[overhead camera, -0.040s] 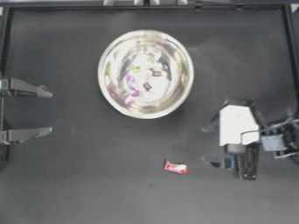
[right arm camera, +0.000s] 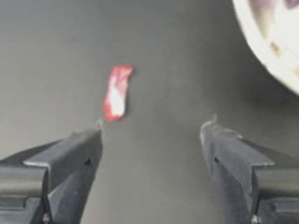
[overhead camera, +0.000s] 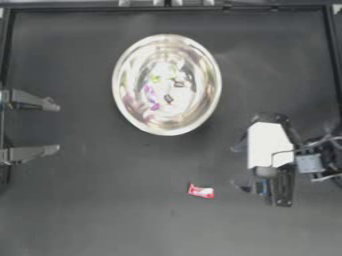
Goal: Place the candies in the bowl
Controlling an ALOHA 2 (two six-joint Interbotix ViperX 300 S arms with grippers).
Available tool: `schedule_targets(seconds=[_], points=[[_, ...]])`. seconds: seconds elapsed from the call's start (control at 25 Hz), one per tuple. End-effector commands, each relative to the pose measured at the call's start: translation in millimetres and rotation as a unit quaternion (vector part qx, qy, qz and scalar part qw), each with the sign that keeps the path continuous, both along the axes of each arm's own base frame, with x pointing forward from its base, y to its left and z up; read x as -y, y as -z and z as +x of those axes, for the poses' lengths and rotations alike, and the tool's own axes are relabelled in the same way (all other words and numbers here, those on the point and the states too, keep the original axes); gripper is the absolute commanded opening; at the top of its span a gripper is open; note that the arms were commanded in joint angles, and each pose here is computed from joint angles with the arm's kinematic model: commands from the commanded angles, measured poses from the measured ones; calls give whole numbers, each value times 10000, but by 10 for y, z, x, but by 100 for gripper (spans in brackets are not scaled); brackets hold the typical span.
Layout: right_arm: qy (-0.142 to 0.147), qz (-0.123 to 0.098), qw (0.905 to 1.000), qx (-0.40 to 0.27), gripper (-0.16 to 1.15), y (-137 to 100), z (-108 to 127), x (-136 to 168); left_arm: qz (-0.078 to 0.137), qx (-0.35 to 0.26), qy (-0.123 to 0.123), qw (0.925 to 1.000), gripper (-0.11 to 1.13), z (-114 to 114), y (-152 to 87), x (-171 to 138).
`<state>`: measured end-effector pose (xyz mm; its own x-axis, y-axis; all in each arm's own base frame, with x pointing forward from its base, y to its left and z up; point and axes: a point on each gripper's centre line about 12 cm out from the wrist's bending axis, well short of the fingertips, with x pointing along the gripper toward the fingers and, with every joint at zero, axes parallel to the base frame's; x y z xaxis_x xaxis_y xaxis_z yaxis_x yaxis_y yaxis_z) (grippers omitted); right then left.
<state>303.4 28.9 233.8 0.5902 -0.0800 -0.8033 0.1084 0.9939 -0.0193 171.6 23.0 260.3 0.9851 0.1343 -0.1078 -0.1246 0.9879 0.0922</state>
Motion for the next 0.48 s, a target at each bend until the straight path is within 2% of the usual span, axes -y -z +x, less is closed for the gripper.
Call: schedule_targets(seconds=[0.04,0.48], points=[[-41,162,9996,-216,96,-38,214,-42,30,50,-8,10000,102,10,-43,-5],[-30,65,9933,-1151,95,375,619,-77,29,42,-8,10000,102,9,-36,-5]])
